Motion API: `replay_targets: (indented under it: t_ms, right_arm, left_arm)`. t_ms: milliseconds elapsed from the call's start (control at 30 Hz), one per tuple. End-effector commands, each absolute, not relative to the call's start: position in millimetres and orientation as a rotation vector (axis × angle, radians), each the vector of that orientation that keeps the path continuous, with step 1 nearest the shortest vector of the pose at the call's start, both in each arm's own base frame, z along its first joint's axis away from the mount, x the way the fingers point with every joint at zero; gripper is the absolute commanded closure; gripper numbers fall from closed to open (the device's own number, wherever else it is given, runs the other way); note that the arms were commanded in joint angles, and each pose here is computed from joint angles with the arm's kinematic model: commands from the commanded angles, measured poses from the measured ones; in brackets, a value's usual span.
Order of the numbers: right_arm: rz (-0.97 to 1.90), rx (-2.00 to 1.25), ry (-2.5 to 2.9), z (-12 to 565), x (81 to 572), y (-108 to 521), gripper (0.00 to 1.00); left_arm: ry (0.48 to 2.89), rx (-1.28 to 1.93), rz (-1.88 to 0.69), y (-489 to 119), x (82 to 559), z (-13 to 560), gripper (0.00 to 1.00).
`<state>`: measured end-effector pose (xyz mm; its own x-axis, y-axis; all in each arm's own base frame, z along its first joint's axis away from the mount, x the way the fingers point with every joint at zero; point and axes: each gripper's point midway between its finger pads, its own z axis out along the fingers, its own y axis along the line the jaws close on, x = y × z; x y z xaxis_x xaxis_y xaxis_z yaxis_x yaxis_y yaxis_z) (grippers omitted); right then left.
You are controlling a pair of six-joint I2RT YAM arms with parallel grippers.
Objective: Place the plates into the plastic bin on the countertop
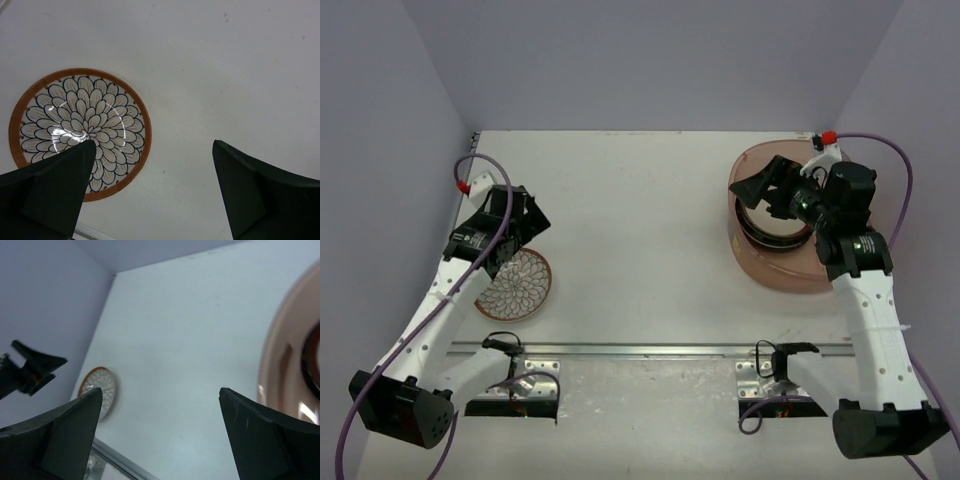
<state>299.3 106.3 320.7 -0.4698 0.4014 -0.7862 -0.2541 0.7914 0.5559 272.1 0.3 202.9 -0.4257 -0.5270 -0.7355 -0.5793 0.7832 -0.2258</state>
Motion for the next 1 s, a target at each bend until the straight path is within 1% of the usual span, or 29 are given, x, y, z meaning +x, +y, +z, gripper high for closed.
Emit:
replay_targets:
  t_ms: [0,67,133,200,267,400,433,500,633,700,767,833,867,900,967]
  right_arm:
    - [1.074,-0.18,1.828,354.9,266.8,178.8,0.01]
    - [1.16,-0.307,1.867,340.6,247.1,226.1,0.01]
    - [1.093,-0.36,1.924,316.8,249.9,259.6,0.01]
    - [1.099,-0.454,1.987,288.2,241.9,307.3,0.01]
    - [1.121,-0.467,2.082,243.7,242.4,345.6,0.01]
    - [1.177,-0.501,2.121,199.8,237.8,406.6,0.01]
    - [1.197,-0.51,2.158,180.7,234.0,427.7,0.01]
    - [1.203,-0.499,2.239,148.4,233.6,456.0,0.01]
    - [1.206,-0.48,2.351,91.9,241.6,500.7,0.03]
    - [1.233,-0.472,2.358,88.8,246.7,516.4,0.05]
    - [1.222,-0.469,2.436,49.1,250.1,529.7,0.09]
    - [1.246,-0.465,2.464,38.8,255.1,544.8,0.12]
    - [1.231,-0.462,2.515,20.1,252.2,545.3,0.13]
    - [1.246,-0.457,2.505,27.4,254.3,549.7,0.15]
    - [1.23,-0.419,2.548,8.0,257.5,553.0,0.19]
  left_arm:
    - [1.904,-0.939,0.209,36.5,259.3,259.8,0.0]
    - [1.825,-0.9,0.167,39.4,255.9,290.1,0.0]
    - [1.756,-0.859,0.127,40.7,253.1,316.3,0.0]
    - [1.672,-0.821,0.051,39.3,244.6,346.1,0.0]
    - [1.588,-0.78,-0.057,32.5,237.7,376.6,0.0]
    - [1.515,-0.692,-0.233,12.9,228.0,412.7,0.0]
    - [1.506,-0.66,-0.281,5.6,226.9,420.2,0.0]
    - [1.518,-0.611,-0.324,-4.1,227.6,423.4,0.0]
    - [1.561,-0.586,-0.317,-8.5,231.6,409.4,0.0]
    - [1.583,-0.572,-0.318,-11.1,233.0,401.4,0.0]
    - [1.604,-0.551,-0.316,-13.7,234.2,394.0,0.0]
    - [1.618,-0.537,-0.308,-14.6,235.3,387.4,0.0]
    - [1.624,-0.533,-0.297,-13.7,235.3,384.2,0.0]
    - [1.622,-0.538,-0.29,-12.4,235.3,384.2,0.0]
    - [1.623,-0.542,-0.26,-8.0,234.6,380.7,0.0]
